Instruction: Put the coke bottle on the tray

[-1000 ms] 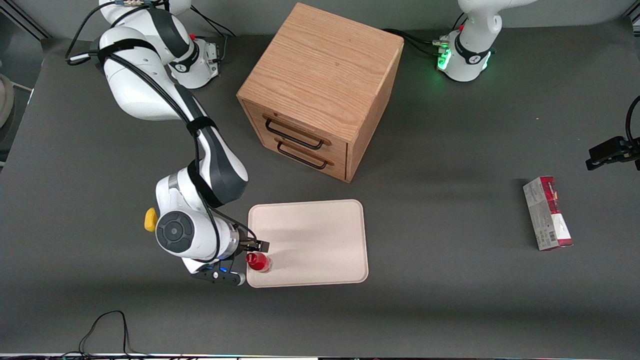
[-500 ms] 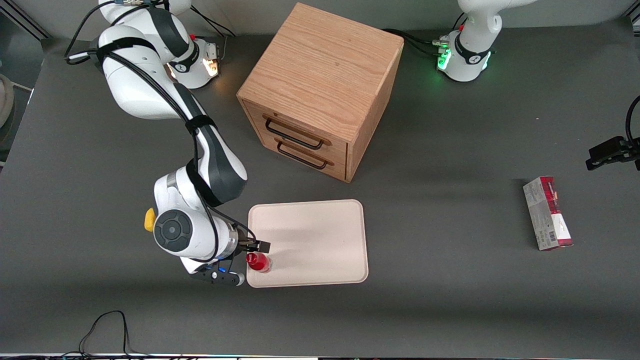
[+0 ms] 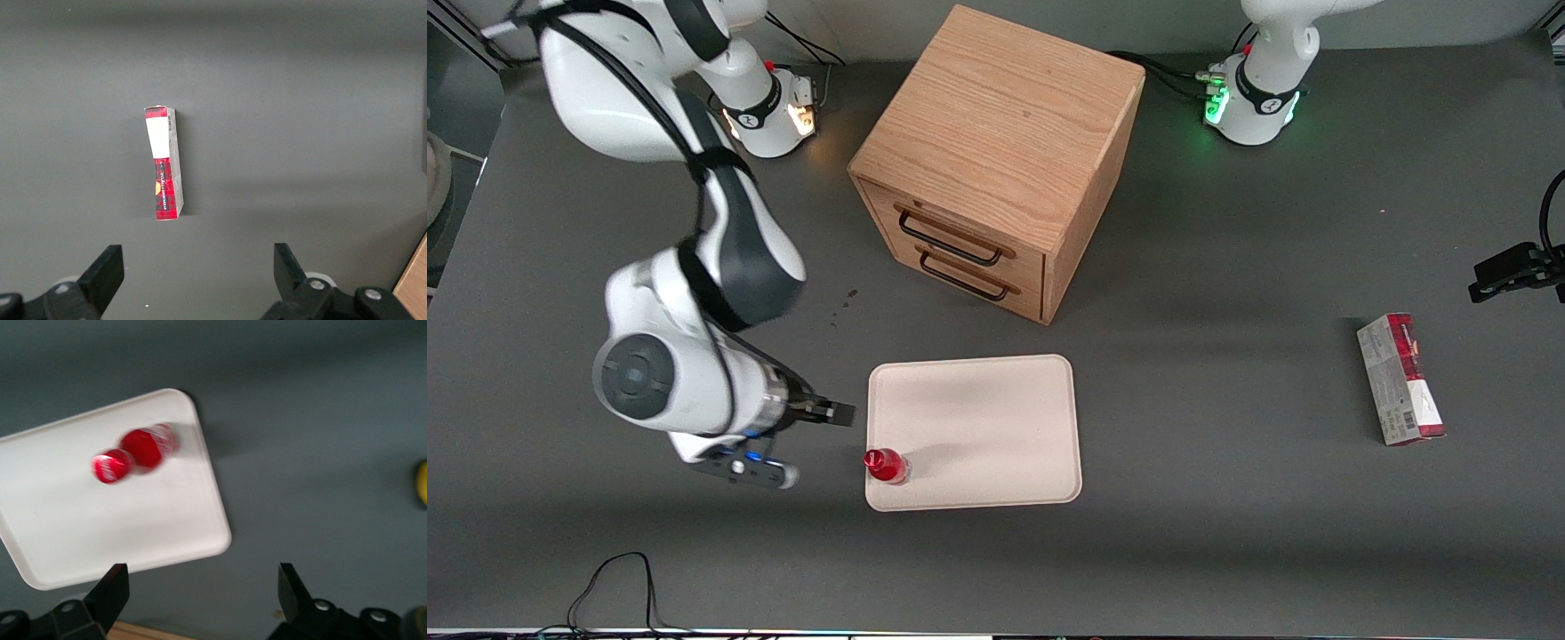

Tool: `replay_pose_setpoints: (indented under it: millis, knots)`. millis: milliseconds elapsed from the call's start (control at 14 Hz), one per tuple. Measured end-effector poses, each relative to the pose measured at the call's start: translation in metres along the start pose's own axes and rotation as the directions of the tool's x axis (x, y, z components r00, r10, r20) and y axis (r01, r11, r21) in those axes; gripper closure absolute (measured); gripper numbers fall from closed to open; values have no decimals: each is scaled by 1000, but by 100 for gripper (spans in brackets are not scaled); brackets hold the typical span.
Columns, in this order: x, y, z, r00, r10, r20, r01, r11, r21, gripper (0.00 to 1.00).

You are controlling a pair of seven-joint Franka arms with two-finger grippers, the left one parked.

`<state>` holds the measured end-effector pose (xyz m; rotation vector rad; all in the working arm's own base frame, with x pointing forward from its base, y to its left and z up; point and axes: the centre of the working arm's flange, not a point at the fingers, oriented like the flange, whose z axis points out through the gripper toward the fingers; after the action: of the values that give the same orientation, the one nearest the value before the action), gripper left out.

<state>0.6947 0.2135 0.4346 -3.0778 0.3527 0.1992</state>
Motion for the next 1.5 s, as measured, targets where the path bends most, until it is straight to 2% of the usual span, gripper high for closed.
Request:
replay_pose_setpoints:
  millis: [143, 286, 571, 786, 929, 1143, 1500]
  knots:
    - [-19, 54, -28, 1000, -25, 19, 26, 1000, -17, 1]
    - [-42, 94, -52, 998, -55, 16, 56, 998, -29, 1]
    - [-98, 156, -99, 993, -115, -13, 114, 993, -31, 0]
    - [-141, 182, -120, 981, -191, -37, 190, 981, -25, 0]
    - [-159, 197, -130, 979, -197, -54, 196, 980, -28, 0]
    - [-164, 210, -135, 979, -190, -67, 189, 982, -23, 0]
    - [-155, 217, -130, 983, -171, -61, 169, 985, -30, 0]
